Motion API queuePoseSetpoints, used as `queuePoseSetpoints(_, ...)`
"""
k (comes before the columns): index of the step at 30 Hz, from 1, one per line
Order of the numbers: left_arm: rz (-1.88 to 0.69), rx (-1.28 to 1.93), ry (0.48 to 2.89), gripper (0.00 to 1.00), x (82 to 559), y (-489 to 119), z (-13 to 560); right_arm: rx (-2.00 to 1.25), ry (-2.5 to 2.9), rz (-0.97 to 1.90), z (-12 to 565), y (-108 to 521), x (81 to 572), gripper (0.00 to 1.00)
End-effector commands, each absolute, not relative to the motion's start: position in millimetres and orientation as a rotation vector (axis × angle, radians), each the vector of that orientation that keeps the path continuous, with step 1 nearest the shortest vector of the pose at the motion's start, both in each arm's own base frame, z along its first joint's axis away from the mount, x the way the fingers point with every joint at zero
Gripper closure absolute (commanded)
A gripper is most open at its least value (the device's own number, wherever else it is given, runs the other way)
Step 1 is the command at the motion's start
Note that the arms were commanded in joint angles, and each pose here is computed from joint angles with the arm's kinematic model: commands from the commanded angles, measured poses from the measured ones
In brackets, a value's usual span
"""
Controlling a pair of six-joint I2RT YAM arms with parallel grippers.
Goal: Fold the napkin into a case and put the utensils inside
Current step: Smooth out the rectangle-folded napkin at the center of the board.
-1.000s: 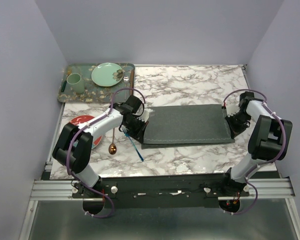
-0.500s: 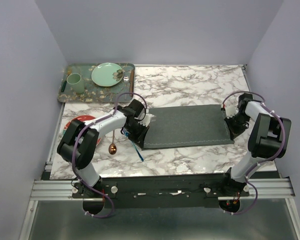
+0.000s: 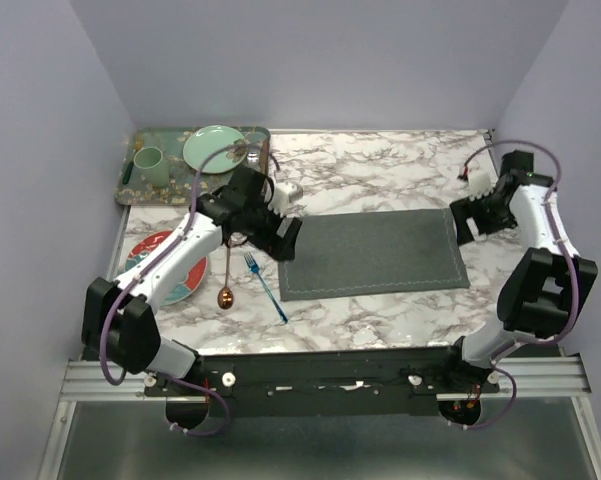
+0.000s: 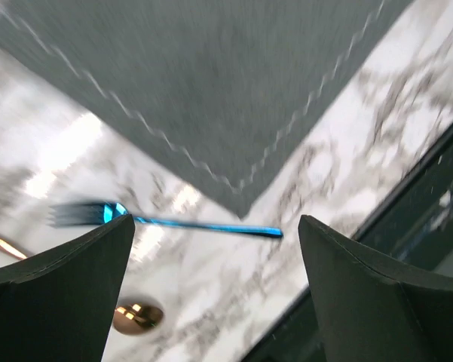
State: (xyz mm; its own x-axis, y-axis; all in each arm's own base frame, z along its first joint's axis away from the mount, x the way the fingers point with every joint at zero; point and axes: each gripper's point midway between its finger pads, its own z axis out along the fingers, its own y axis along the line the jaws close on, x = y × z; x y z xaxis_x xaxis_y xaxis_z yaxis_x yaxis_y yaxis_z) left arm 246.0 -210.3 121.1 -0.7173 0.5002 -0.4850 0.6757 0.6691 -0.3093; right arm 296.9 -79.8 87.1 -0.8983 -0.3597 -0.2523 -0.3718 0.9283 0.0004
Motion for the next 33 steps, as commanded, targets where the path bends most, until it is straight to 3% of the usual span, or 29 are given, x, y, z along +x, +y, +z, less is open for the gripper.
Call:
queuePoseSetpoints(1,-0.499,0.806,2.107,0.01,320,-219,236,-0.529,2.423,0.273,198,-37,348,0.0)
queuePoseSetpoints(4,-0.545,0.87,1.941,0.01,337,-240,279,-0.459,2.175,0.401,268,-12,380,0.0)
queuePoseSetpoints(7,-0.539,0.6,1.889,0.01,376,-245,300,-0.476,1.928,0.617,322,20,403,0.0)
queuePoseSetpoints(8,-0.593,0.663,1.842,0.01,381,-256,302,-0.478,1.795,0.606,348,21,422,0.0)
queuePoseSetpoints(10,-0.734,0.737,1.788,0.01,376,-276,305,-0.313,1.789,0.802,338,29,438,0.0)
queuePoseSetpoints(12,-0.873,0.631,1.823,0.01,387,-296,298,-0.393,1.716,0.945,341,41,450,0.0)
queuePoseSetpoints(15,-1.082,0.585,1.942,0.01,392,-325,273,-0.266,1.858,1.336,308,71,469,0.0)
queuePoseSetpoints(23,-1.541,0.361,2.085,0.01,409,-377,214,-0.054,2.121,1.487,203,156,461,0.0)
queuePoseSetpoints(33,-1.845,0.139,2.077,0.01,427,-401,161,0.09,2.234,1.689,118,184,464,0.0)
